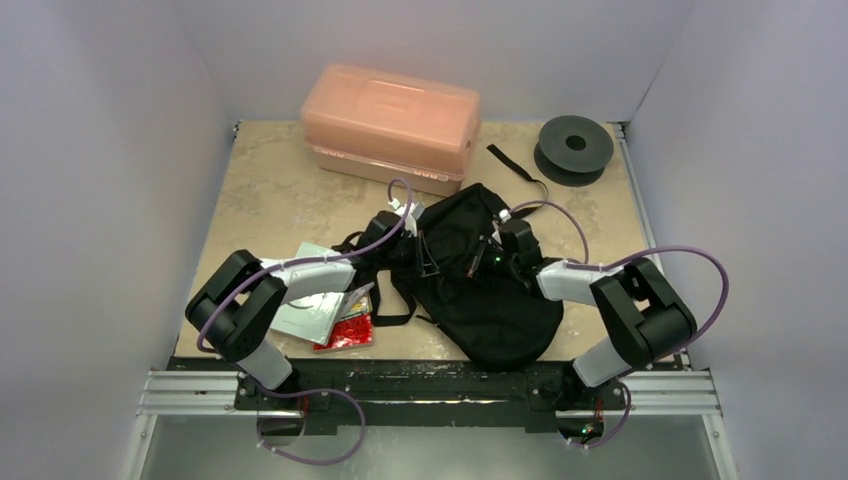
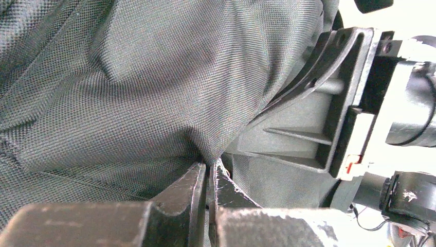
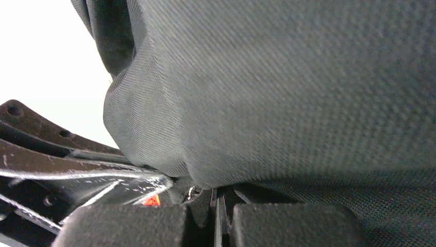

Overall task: Pack the student bag
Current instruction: Zip the student bag at the center of the board.

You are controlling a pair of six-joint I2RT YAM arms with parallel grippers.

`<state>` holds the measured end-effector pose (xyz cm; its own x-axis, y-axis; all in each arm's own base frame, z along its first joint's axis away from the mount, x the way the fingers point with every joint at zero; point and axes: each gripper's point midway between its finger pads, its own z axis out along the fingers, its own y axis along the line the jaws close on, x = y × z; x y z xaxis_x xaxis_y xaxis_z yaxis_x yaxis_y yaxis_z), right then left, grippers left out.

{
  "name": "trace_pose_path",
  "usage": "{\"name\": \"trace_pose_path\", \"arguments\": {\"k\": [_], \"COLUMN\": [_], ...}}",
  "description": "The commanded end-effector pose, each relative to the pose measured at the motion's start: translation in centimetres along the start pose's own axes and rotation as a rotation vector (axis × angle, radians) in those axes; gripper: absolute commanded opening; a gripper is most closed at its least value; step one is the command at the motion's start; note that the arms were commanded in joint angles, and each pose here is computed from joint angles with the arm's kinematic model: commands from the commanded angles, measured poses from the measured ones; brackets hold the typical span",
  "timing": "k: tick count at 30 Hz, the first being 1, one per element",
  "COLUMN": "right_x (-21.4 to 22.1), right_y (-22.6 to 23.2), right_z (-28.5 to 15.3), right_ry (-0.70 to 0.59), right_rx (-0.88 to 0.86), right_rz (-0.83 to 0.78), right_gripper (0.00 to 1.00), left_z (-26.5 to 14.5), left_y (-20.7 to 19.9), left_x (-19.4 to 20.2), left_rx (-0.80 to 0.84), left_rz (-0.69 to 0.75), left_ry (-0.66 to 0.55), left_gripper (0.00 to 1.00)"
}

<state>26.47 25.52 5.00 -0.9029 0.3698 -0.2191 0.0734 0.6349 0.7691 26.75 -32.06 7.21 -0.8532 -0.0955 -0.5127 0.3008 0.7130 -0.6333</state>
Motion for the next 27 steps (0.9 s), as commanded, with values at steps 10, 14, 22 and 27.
{"name": "trace_pose_path", "arguments": {"k": [10,14,22,27], "right_x": [-2.2,-1.4,-0.9,-1.1], "right_y": [5.0,6.3,7.4,8.2], "right_z": [-5.4,-6.7,-6.4,-7.8], "right_ry": [-0.439,-0.475,-0.474,-0.530], "right_rx": [-0.470,-0.621,-0.696,-0.720], "right_rz": [-0.256,-0.287,-0.346,-0.418], "right_gripper": [0.00,0.00,0.00,0.00], "left_z": [-3.2,-3.6,-2.4,-1.6], "left_y": [-2.7,-3.0,-3.5,-2.5], "left_x": [-1.5,-1.3,0.7,1.8], "left_rx": [0.106,0.129,0.213,0.191], "left_rz": [-0.086,-0.122,-0.179,-0.205], "left_ry": [-0.097,-0.082,0.005,0.046], "left_gripper": [0.33,0.40,0.45,0.40]}}
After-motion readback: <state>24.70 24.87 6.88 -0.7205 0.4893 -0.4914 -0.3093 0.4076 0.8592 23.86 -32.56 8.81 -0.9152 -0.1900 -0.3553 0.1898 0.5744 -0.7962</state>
